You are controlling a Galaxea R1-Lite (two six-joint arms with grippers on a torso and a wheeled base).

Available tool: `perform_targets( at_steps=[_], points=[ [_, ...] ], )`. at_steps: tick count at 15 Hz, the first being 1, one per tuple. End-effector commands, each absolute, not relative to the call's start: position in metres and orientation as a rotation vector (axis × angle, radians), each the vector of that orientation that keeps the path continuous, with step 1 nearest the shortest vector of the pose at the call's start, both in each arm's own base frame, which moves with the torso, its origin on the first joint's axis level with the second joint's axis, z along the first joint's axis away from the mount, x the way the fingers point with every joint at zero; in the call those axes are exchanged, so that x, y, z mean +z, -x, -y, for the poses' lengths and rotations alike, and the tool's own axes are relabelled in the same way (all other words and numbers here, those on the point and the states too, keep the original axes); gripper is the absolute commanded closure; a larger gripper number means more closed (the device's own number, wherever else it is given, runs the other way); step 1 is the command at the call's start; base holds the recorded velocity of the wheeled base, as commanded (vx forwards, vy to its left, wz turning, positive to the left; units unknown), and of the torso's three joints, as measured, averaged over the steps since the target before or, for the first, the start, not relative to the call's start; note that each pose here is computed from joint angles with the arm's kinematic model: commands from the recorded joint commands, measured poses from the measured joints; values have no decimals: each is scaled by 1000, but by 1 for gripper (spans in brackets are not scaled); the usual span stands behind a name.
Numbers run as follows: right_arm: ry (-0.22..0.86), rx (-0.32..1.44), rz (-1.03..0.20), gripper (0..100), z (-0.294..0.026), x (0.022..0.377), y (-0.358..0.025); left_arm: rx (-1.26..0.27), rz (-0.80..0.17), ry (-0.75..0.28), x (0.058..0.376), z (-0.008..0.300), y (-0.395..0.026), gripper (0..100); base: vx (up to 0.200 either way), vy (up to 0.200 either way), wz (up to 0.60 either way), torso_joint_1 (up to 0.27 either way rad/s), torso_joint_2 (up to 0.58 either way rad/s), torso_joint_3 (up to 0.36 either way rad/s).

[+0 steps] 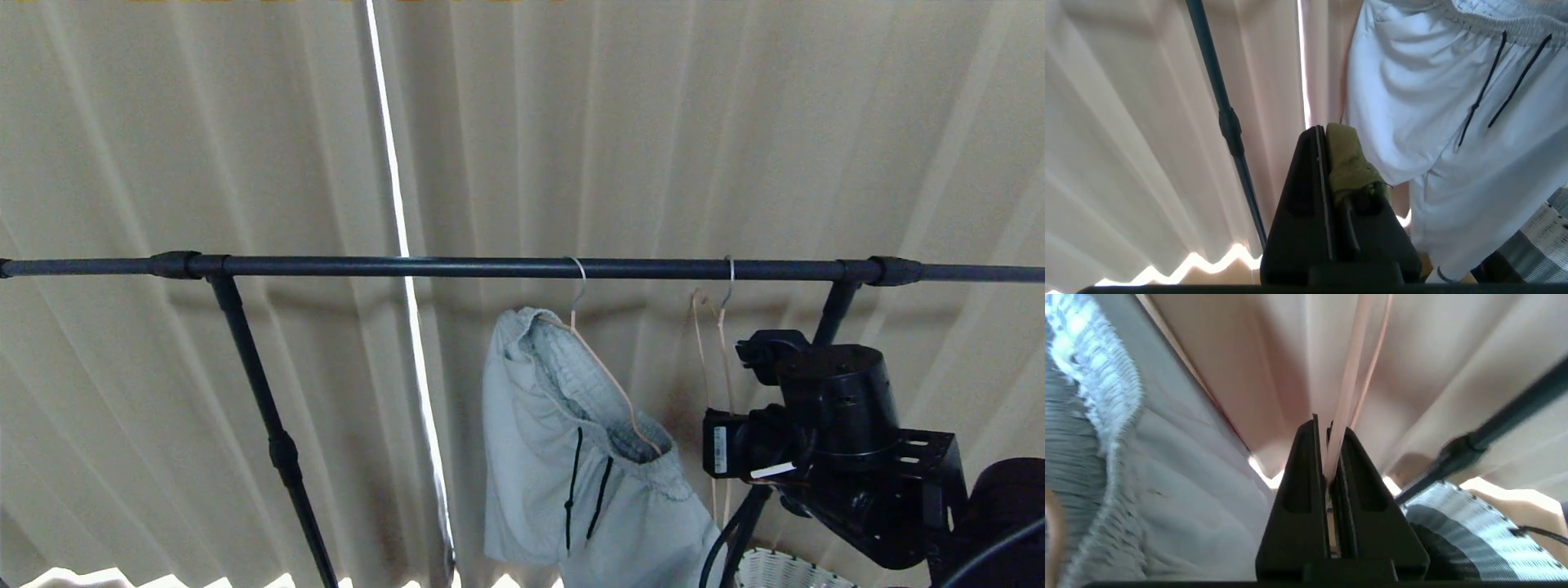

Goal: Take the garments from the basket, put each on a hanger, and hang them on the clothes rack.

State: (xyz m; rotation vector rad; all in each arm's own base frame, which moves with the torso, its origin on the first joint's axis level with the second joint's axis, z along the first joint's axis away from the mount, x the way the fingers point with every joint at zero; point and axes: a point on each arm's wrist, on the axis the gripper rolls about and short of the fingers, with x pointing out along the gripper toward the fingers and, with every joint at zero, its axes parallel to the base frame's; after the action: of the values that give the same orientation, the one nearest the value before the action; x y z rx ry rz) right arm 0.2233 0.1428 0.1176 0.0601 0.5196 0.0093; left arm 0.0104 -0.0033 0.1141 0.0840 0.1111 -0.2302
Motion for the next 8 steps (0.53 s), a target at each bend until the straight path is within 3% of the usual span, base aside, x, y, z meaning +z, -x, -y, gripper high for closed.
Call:
perform_targets(
  at_steps=[1,3,8],
  points=[
    [-91,28,-482,100,-136,135,-213,-230,-111,-84,114,3,-10,100,0,0,0,0,0,0],
    [-134,127,-482,100,-120,145,-202,-230,-105,-84,114,3,-10,100,0,0,0,0,0,0],
    [-71,297,-426,100,-87,162,-177,-230,-103,-84,114,3,-10,100,0,0,0,0,0,0]
  ],
)
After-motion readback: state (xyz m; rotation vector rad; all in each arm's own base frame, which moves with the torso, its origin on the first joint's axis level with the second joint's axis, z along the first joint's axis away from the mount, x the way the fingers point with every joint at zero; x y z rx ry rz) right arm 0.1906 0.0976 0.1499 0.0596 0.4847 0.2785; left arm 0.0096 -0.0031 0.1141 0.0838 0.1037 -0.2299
